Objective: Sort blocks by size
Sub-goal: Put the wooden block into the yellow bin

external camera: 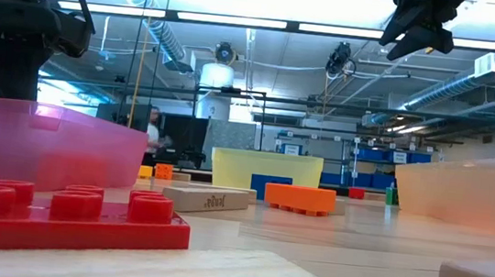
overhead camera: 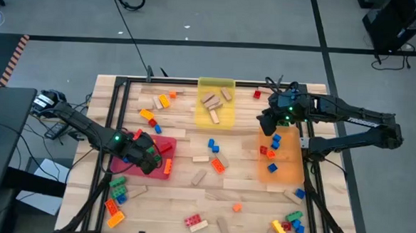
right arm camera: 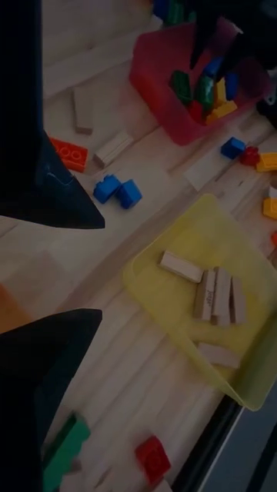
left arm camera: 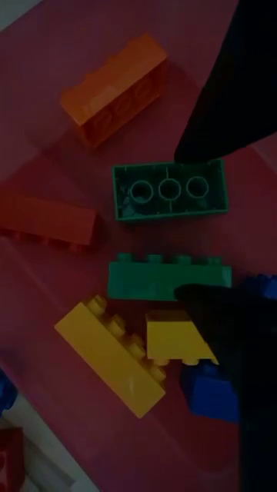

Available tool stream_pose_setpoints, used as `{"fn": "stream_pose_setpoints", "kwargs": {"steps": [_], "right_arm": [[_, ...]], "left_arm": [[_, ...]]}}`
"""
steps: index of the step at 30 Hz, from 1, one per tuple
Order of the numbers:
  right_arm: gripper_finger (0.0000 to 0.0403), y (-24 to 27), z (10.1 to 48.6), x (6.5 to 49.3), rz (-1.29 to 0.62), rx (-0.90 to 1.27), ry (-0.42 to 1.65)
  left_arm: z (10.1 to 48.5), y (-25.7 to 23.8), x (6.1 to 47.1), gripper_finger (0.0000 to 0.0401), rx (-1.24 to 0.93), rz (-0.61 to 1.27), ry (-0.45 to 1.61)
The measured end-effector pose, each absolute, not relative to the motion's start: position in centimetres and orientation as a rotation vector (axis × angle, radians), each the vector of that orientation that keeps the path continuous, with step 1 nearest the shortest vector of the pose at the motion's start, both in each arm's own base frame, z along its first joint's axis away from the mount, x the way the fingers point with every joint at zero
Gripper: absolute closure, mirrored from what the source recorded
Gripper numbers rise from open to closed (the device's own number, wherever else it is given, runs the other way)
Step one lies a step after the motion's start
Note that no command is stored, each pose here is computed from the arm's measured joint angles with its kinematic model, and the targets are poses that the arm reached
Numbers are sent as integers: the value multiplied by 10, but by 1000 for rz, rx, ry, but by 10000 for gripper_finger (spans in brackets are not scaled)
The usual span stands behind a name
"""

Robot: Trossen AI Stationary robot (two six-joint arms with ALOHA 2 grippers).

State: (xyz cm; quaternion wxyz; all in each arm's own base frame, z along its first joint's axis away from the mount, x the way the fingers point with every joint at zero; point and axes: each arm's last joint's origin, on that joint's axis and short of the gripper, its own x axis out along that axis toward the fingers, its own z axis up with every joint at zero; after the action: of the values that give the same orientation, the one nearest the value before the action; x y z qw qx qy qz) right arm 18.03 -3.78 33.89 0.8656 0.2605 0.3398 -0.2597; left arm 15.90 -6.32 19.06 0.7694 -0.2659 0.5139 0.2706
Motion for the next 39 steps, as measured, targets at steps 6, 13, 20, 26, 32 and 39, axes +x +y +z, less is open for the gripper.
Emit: {"fn": "stream_pose_setpoints", "kwargs": {"steps": [6,13,20,26,32,39], "right_arm": [[208,-38,339,180,-549,558,709],[208,-38,340,181,-546,558,699],[208,-39,344,185,-532,562,640],[208,-40,350,190,-511,564,560],[208,-43,355,193,-537,549,487],[208,-52,356,198,-592,444,456]], "left_arm": [[191,-64,160,122,-581,583,1109],[206,-69,169,122,-552,449,1098],[257,-68,191,122,-382,264,967],[281,-37,212,121,-248,209,827],[281,6,222,121,-214,183,790],[274,49,219,121,-237,190,754]]}}
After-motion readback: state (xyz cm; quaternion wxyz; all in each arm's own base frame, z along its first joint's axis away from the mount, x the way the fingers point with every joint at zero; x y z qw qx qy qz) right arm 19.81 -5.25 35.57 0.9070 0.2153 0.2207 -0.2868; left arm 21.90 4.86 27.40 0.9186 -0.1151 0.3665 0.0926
